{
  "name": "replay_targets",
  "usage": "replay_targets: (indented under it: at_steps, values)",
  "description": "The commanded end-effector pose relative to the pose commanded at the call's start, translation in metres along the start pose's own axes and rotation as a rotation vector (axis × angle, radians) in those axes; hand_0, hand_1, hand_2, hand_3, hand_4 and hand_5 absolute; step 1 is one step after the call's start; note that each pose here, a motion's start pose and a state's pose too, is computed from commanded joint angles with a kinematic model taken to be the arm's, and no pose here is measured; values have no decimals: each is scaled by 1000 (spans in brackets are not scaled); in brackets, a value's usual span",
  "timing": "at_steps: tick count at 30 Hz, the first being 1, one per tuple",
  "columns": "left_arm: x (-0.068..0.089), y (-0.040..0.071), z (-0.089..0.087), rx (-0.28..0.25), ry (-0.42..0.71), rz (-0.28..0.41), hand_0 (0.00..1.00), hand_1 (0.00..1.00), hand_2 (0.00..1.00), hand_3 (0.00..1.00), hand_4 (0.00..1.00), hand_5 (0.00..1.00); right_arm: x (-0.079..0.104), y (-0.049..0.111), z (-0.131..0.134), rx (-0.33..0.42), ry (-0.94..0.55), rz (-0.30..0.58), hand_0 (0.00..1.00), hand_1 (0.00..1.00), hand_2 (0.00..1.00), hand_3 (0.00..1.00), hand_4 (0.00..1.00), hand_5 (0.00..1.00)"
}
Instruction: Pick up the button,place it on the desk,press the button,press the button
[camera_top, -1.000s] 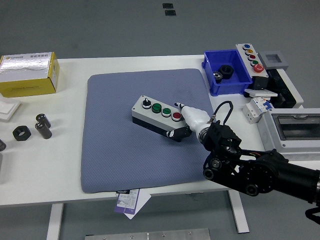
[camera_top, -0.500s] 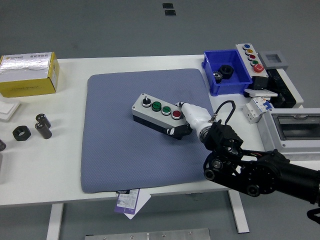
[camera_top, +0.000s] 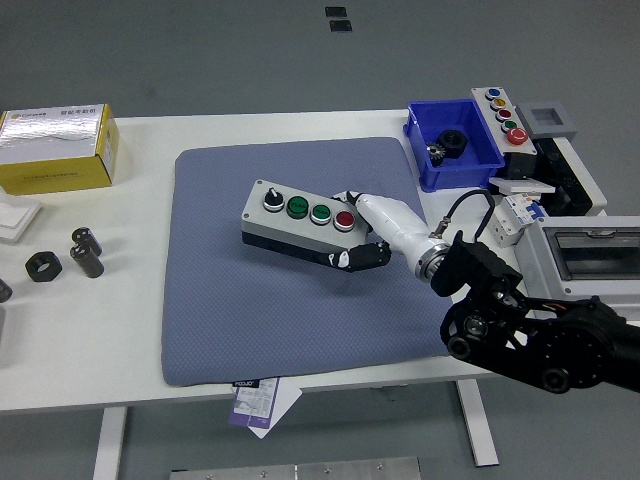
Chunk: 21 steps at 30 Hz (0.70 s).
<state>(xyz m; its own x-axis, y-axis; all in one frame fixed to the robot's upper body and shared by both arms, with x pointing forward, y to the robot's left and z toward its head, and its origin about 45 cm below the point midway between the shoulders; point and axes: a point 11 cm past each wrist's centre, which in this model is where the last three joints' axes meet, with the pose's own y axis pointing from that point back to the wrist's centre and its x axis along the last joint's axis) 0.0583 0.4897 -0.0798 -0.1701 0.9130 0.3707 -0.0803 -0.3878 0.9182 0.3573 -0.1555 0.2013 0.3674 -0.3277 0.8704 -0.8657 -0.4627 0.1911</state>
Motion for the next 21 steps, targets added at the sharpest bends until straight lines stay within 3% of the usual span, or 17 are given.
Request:
replay_targets:
  at_steps: [7, 8, 13, 14, 19, 20, 21]
  values:
    - [-1, 0, 6, -13, -8, -3, 690, 632, 555, 603, 665, 215, 0, 19, -2, 170, 93, -52, 534, 516, 443, 301, 283, 2]
    - [-2, 1, 7, -15, -9, -3, 690, 631, 555, 603, 665, 215, -1, 19, -6, 201, 115, -75, 616, 538, 459, 320, 277, 2]
    - [-2, 1, 9, -19, -13, -4, 690, 631, 555, 603, 665, 215, -5, 21, -12, 248, 150, -131, 616, 538, 459, 320, 277, 2]
    - [-2, 1, 9, -19, -13, -4, 690, 632, 555, 602, 666, 219, -6, 21, -11, 248, 146, -139, 679, 592, 526, 445, 272, 2]
    - [-3, 1, 7, -16, -13, -5, 690, 632, 555, 602, 666, 219, -13, 23, -5, 216, 119, -162, 679, 592, 526, 445, 272, 2]
    - [-3, 0, 7, -15, -13, -6, 690, 632, 555, 602, 666, 218, -15, 23, -2, 200, 109, -172, 671, 664, 655, 660, 193, 2]
    - [-3, 0, 6, -14, -13, -6, 690, 632, 555, 602, 666, 218, -17, 24, 1, 186, 100, -181, 671, 664, 655, 660, 193, 2]
